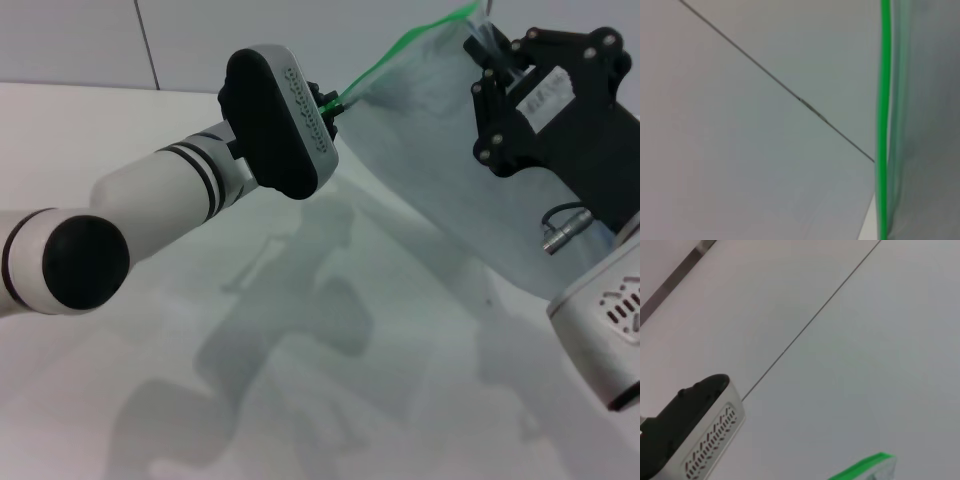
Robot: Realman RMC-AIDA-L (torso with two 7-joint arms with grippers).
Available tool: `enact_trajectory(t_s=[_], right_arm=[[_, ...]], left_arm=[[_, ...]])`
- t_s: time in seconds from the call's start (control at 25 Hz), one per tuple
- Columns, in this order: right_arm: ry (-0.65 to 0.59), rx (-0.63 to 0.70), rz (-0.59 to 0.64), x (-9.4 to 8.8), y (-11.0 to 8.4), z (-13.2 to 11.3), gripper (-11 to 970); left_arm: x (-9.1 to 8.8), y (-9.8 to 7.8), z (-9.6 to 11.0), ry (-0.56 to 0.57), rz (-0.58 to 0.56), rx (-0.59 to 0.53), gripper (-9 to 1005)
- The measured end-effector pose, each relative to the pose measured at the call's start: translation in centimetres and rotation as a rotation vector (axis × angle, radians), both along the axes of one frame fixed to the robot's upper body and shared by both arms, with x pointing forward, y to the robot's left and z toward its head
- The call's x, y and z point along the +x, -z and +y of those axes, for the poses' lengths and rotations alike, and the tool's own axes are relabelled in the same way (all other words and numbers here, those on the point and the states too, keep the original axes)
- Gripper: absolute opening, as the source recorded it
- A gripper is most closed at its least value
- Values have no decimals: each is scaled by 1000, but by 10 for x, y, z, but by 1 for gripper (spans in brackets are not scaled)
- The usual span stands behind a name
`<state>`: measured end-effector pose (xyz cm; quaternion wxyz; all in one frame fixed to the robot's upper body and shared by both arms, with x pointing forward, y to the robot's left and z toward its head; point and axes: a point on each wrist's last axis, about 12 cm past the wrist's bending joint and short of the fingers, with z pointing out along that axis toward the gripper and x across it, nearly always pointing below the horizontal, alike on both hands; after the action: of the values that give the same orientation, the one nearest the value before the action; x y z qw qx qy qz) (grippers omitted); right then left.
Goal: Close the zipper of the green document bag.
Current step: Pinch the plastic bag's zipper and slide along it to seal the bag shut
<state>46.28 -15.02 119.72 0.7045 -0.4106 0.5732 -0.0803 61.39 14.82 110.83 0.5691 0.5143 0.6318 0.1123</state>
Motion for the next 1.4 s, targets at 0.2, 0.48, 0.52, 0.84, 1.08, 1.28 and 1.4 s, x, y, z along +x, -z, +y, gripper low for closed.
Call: enact_trajectory(t_s=[0.2,0.48,0.52,0.84,1.08,1.28,1.4], right_arm=[[11,-1,-6,-1,-2,-3,168],[23,1,-8,-2,-3,-5,171],[24,1,-8,-2,-3,-5,172],[53,-3,-20,-3,-5,-8,175],[56,-3,-21,-3,-6,-9,178],[57,-2,-19,-2,-5,-10,180],[58,-1,-17,-2,-5,-10,182]], left_arm=[[3,3,6,-29,9,-8,85],[5,4,11,-48,10,-10,85],[5,4,12,-52,11,-10,85],[6,6,18,-74,9,-14,85],[6,6,19,-78,11,-15,85],[6,7,22,-89,12,-19,85],[6,7,23,-90,13,-19,85]])
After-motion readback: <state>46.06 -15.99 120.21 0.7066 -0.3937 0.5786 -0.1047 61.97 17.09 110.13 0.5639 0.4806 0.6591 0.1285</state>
